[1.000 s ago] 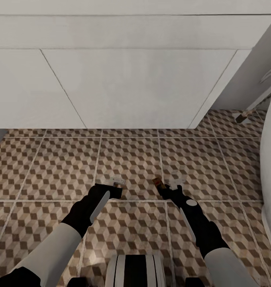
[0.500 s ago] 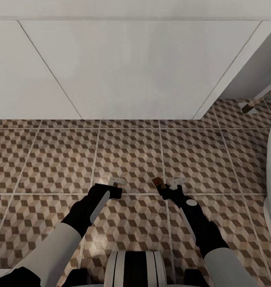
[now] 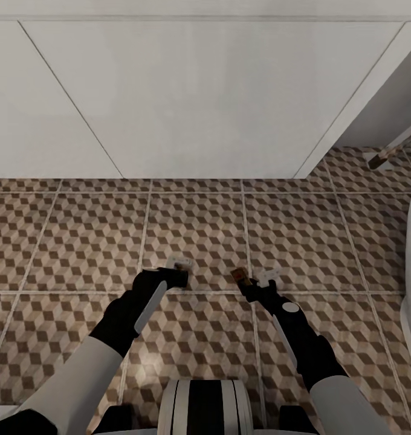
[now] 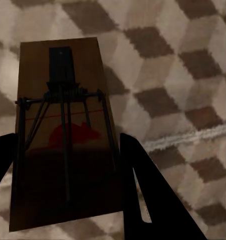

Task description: Take the four mousetraps from the cabinet in the bathroom and place them on the bathroom floor. Make sure all four end up on the same floor surface, and ensure that at least two of them are either under or directly next to the same bathroom sink.

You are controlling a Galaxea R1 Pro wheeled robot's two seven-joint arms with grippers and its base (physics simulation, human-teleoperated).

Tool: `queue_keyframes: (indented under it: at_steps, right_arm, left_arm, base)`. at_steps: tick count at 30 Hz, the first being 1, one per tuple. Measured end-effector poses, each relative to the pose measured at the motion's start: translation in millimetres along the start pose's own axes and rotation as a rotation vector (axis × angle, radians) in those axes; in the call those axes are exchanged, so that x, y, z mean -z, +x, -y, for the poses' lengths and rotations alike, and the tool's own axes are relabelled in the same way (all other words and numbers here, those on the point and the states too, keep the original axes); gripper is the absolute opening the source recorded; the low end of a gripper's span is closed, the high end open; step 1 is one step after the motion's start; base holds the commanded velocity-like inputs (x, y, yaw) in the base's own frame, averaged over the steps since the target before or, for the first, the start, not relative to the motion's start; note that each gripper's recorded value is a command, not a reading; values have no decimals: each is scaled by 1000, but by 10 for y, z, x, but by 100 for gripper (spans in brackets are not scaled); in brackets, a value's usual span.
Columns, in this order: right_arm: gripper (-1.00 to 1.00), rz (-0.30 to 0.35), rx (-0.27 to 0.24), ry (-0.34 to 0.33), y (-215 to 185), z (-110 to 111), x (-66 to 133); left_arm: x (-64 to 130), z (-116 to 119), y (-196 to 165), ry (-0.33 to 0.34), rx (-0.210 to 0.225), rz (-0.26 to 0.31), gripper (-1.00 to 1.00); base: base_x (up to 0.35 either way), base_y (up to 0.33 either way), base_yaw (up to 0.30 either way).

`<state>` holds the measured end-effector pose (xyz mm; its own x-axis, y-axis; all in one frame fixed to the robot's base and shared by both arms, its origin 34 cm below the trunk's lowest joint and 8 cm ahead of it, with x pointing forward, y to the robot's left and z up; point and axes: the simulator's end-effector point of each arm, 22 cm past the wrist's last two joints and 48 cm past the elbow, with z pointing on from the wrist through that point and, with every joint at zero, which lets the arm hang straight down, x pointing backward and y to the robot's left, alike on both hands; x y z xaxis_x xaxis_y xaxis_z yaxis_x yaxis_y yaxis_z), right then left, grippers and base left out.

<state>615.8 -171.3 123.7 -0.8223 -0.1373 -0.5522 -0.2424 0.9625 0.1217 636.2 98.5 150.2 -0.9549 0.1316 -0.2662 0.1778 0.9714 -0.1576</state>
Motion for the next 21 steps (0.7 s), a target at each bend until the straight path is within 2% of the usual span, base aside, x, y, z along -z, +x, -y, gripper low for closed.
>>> queue_keyframes:
  at_steps: [3,7,10,12,14,18,21]
  right_arm:
    - [-100,0,4,15,1,27,0]
    - [-100,3,35,71,-38,152,4]
    - [-100,23,67,115,-194,262,-7]
    - [-100,49,82,134,-436,337,-47]
    - [-100,61,87,144,-618,390,-83]
    - [-100,73,89,160,-1091,473,-166]
    - [-100,78,86,159,-1380,470,-247]
  left_arm:
    - [37,28,-81,7,3,20,-100]
    - [30,58,-72,14,8,16,-100]
    - [-25,81,21,14,13,-10,-100]
    - [-82,66,78,8,13,-34,-100]
    - [-127,17,44,-3,9,-47,-100]
    - [-281,-250,-106,-59,0,-91,-100]
    - [-331,-405,-245,-89,3,-90,-100]
  base:
    - [0,0,0]
    - [0,0,0]
    - [0,0,0]
    - [0,0,0]
    - [0,0,0]
    - [0,0,0]
    - [0,0,0]
